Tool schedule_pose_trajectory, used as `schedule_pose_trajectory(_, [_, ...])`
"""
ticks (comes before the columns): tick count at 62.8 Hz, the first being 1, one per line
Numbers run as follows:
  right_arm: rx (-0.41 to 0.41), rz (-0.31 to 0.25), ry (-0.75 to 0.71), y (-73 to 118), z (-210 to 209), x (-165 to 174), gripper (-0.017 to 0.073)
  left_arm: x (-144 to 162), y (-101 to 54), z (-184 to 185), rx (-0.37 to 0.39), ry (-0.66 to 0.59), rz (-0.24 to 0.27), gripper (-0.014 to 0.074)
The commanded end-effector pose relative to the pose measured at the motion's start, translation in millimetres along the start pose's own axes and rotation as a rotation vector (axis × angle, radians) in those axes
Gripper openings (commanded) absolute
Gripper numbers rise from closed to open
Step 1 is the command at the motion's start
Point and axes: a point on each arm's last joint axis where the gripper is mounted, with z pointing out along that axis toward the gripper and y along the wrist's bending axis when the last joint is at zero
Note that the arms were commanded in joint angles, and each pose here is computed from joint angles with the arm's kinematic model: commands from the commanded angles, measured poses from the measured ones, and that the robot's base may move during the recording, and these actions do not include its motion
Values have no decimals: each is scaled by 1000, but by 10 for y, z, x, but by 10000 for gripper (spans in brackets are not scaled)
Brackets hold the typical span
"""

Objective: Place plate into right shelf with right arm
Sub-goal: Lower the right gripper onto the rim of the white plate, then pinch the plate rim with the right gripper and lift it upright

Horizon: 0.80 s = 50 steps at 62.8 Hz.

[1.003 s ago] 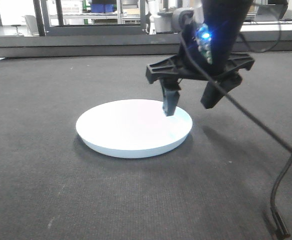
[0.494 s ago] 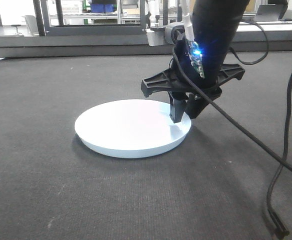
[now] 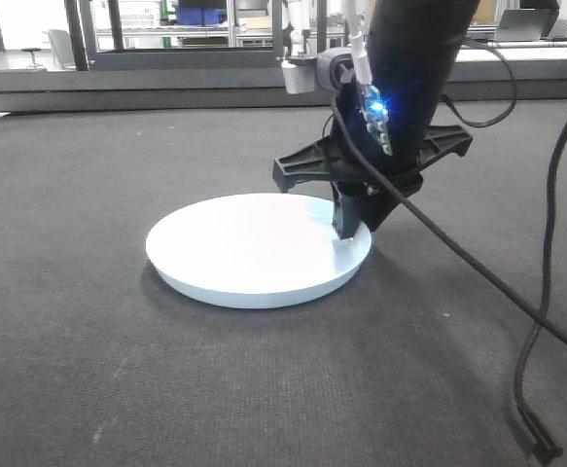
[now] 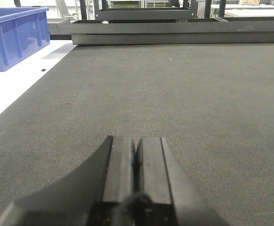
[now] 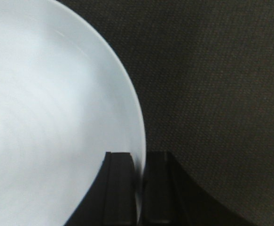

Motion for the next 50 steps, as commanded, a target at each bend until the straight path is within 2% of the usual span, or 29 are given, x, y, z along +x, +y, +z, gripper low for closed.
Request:
schedule_pose_trajectory(1, [19,-45,-106,-54,-393,-158,55,-51,18,-8,-22,-84,-6,-47])
schedule_pose_trajectory(11, [23,-51,-190,-119,-734,-182,55,-51,18,-8,-22,-84,-6,-47])
schedule_pose_trajectory(21, [28,-22,-287,-318,-1110,-55,55,-51,18,-8,-22,-84,-6,-47])
schedule_pose_trajectory(39, [101,52,-412,-787,-1644,496,55,-51,18,-8,-22,-84,-6,-47])
schedule_pose_trajectory(50, [110,34,-532,-829,-1984,865,55,-51,18,-8,-22,-84,-6,-47])
